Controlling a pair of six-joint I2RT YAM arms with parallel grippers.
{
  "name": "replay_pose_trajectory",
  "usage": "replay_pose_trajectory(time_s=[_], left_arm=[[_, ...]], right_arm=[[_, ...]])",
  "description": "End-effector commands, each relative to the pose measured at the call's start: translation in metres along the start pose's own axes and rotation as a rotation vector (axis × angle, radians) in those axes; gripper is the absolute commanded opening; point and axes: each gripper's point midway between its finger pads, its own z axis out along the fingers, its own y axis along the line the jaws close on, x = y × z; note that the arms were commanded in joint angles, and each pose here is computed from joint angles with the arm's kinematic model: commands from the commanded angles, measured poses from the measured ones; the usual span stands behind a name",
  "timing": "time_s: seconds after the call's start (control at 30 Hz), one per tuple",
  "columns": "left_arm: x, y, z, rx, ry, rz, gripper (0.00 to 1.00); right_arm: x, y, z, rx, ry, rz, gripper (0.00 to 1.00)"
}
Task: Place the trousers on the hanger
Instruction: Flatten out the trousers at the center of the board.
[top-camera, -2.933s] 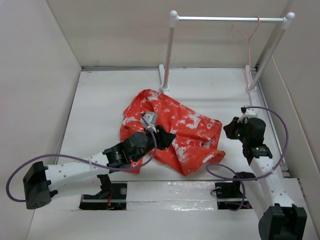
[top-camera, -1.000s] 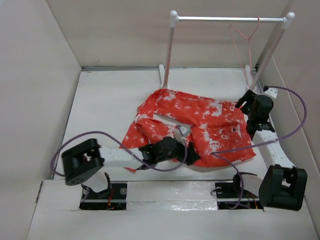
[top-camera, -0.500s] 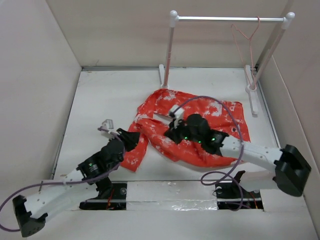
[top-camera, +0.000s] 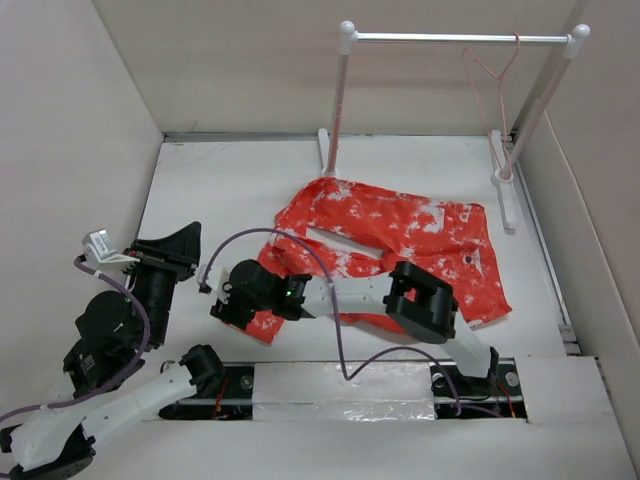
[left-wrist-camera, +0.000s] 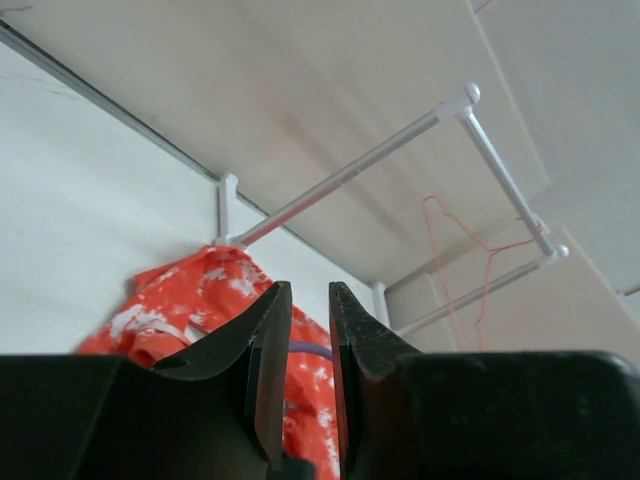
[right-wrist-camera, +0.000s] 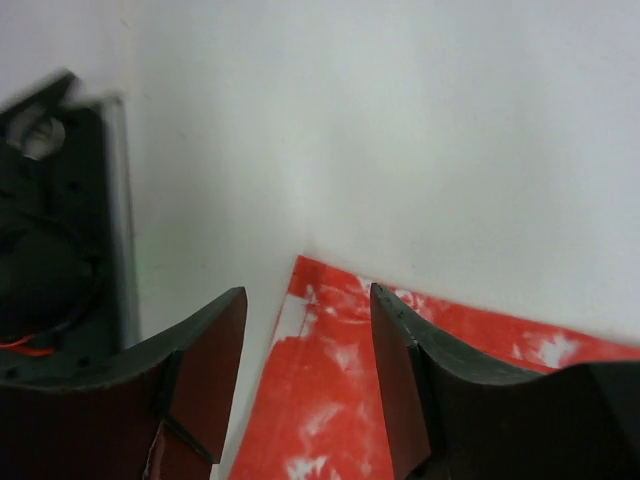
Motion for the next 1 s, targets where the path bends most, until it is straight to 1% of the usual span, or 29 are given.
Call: replay_pose_trajectory(time_s=[0.0, 0.07, 0.13, 0.17, 0.23, 0.33, 0.43, 0.47, 0.53, 0.57, 0.6, 0.63, 0.67, 0.7, 0.73, 0.77, 0.8, 0.83, 0.87, 0.9, 0.93, 0.97], left_arm=[[-0.006, 0.005, -0.004, 0.006, 0.0, 0.105, 0.21], [-0.004, 0.006, -0.006, 0.014, 0.015, 0.123, 0.22], [-0.002, 0.005, -0.007, 0.025, 0.026, 0.134, 0.23], [-0.002, 0.006, -0.008, 0.026, 0.03, 0.14, 0.24], [-0.006, 0.006, -0.01, 0.03, 0.028, 0.144, 0.24], [-0.013, 0.009, -0.015, 0.035, 0.016, 0.142, 0.25], [-0.019, 0.015, -0.02, 0.033, 0.001, 0.132, 0.26], [-0.021, 0.017, -0.021, 0.034, -0.005, 0.127, 0.26], [-0.021, 0.019, -0.022, 0.028, -0.008, 0.131, 0.26], [-0.021, 0.02, -0.022, 0.024, -0.007, 0.137, 0.26], [-0.021, 0.02, -0.021, 0.022, -0.007, 0.141, 0.26], [-0.021, 0.021, -0.021, 0.019, -0.009, 0.143, 0.26], [-0.021, 0.02, -0.02, 0.017, -0.009, 0.153, 0.26], [-0.021, 0.019, -0.019, 0.017, -0.011, 0.156, 0.26], [-0.021, 0.019, -0.019, 0.015, -0.013, 0.16, 0.26], [-0.019, 0.017, -0.016, 0.015, -0.012, 0.17, 0.26], [-0.019, 0.015, -0.016, 0.017, -0.008, 0.174, 0.26], [-0.017, 0.015, -0.014, 0.012, -0.005, 0.18, 0.26], [-0.011, 0.015, -0.011, 0.004, 0.006, 0.195, 0.26], [-0.008, 0.015, -0.009, -0.001, 0.013, 0.203, 0.26], [-0.005, 0.015, -0.009, -0.002, 0.019, 0.205, 0.26], [-0.001, 0.015, -0.007, -0.004, 0.029, 0.213, 0.26]], right_arm=[[0.015, -0.001, 0.017, 0.038, 0.101, -0.078, 0.59], [0.017, -0.004, 0.022, 0.089, 0.123, -0.105, 0.62], [0.028, -0.006, 0.028, 0.131, 0.162, -0.129, 0.63], [0.032, -0.001, 0.029, 0.128, 0.179, -0.135, 0.63], [0.038, -0.005, 0.033, 0.151, 0.196, -0.131, 0.63], [0.048, -0.004, 0.036, 0.172, 0.225, -0.131, 0.6], [0.062, -0.003, 0.038, 0.193, 0.258, -0.121, 0.44], [0.064, -0.005, 0.039, 0.208, 0.257, -0.117, 0.29], [0.061, -0.011, 0.04, 0.25, 0.252, -0.104, 0.19], [0.06, -0.019, 0.041, 0.269, 0.246, -0.09, 0.06], [0.053, -0.028, 0.041, 0.289, 0.226, -0.059, 0.0], [0.043, -0.032, 0.04, 0.283, 0.197, -0.035, 0.0], [0.019, -0.038, 0.041, 0.273, 0.113, -0.004, 0.0], [-0.014, -0.058, 0.029, 0.279, 0.021, 0.058, 0.0], [-0.038, -0.061, 0.024, 0.232, -0.059, 0.087, 0.0], [-0.079, -0.073, 0.016, 0.224, -0.206, 0.105, 0.0], [-0.103, -0.102, 0.003, 0.244, -0.296, 0.195, 0.0], [-0.125, -0.109, -0.005, 0.194, -0.37, 0.221, 0.0], [-0.147, -0.123, -0.013, 0.184, -0.455, 0.252, 0.0], [-0.184, -0.134, -0.025, 0.158, -0.554, 0.314, 0.0], [-0.197, -0.159, -0.034, 0.158, -0.6, 0.343, 0.0], [-0.182, -0.166, -0.01, 0.115, -0.578, 0.383, 0.0]])
